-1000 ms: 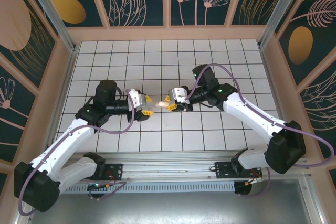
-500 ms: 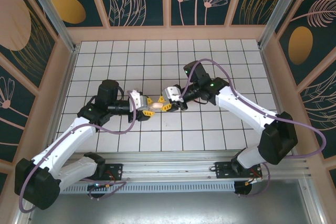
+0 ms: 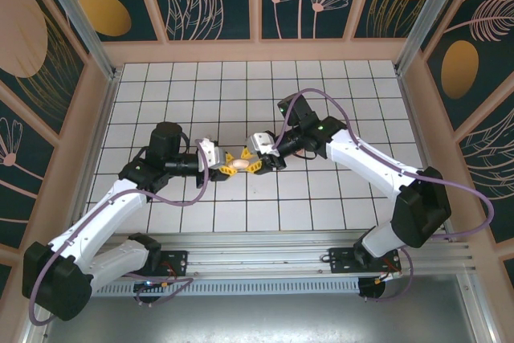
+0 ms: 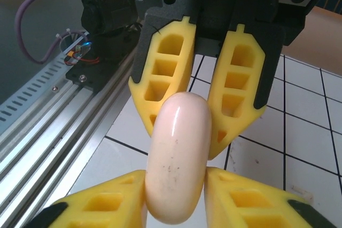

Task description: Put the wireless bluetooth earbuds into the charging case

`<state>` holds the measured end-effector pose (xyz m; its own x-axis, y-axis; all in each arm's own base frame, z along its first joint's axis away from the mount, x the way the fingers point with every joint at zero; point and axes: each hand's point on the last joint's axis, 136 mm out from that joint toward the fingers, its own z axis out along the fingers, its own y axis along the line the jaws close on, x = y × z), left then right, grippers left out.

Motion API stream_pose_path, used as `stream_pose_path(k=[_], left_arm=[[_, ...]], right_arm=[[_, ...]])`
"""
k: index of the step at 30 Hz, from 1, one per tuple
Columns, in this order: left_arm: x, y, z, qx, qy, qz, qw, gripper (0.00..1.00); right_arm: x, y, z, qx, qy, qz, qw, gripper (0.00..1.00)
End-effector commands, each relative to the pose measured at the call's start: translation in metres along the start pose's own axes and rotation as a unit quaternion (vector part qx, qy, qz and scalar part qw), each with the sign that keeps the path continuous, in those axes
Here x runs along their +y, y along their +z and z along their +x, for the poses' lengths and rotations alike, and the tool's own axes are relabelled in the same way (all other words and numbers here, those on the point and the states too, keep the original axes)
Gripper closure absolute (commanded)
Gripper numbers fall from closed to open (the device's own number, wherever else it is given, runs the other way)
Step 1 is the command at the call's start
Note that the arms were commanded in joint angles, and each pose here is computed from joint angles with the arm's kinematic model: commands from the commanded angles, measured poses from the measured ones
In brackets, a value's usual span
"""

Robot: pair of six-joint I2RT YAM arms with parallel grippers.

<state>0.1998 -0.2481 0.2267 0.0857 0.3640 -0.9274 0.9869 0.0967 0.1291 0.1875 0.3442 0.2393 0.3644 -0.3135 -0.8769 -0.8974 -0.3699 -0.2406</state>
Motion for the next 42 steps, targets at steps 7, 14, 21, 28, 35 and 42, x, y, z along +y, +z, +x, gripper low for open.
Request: stream_pose_path(k=[7, 14, 21, 28, 35, 42], left_arm=[[-0.002, 0.001, -0.017, -0.047, 0.014, 0.002, 0.999, 0.83], [-0.002, 0.003, -0.019, -0.062, 0.001, 0.007, 0.998, 0.82], [-0.004, 0.004, -0.023, -0.071, -0.001, 0.02, 0.997, 0.82], [-0.005, 0.002, -0.026, -0.077, 0.003, 0.022, 0.997, 0.81], [-0.007, 0.002, -0.027, -0.079, 0.001, 0.028, 0.997, 0.81], [-0.006, 0.001, -0.028, -0.079, 0.005, 0.022, 0.997, 0.67]], right_arm=[[0.003, -0.032, -0.027, -0.095, -0.002, 0.047, 0.994, 0.55], [0.012, -0.036, -0.033, -0.133, 0.012, 0.058, 0.989, 0.5], [0.004, -0.029, -0.037, -0.139, 0.023, 0.054, 0.989, 0.48], [0.0, -0.022, -0.037, -0.137, 0.027, 0.045, 0.989, 0.5], [-0.002, -0.019, -0.038, -0.137, 0.031, 0.046, 0.989, 0.62], [-0.003, -0.018, -0.034, -0.119, 0.027, 0.052, 0.991, 0.83]])
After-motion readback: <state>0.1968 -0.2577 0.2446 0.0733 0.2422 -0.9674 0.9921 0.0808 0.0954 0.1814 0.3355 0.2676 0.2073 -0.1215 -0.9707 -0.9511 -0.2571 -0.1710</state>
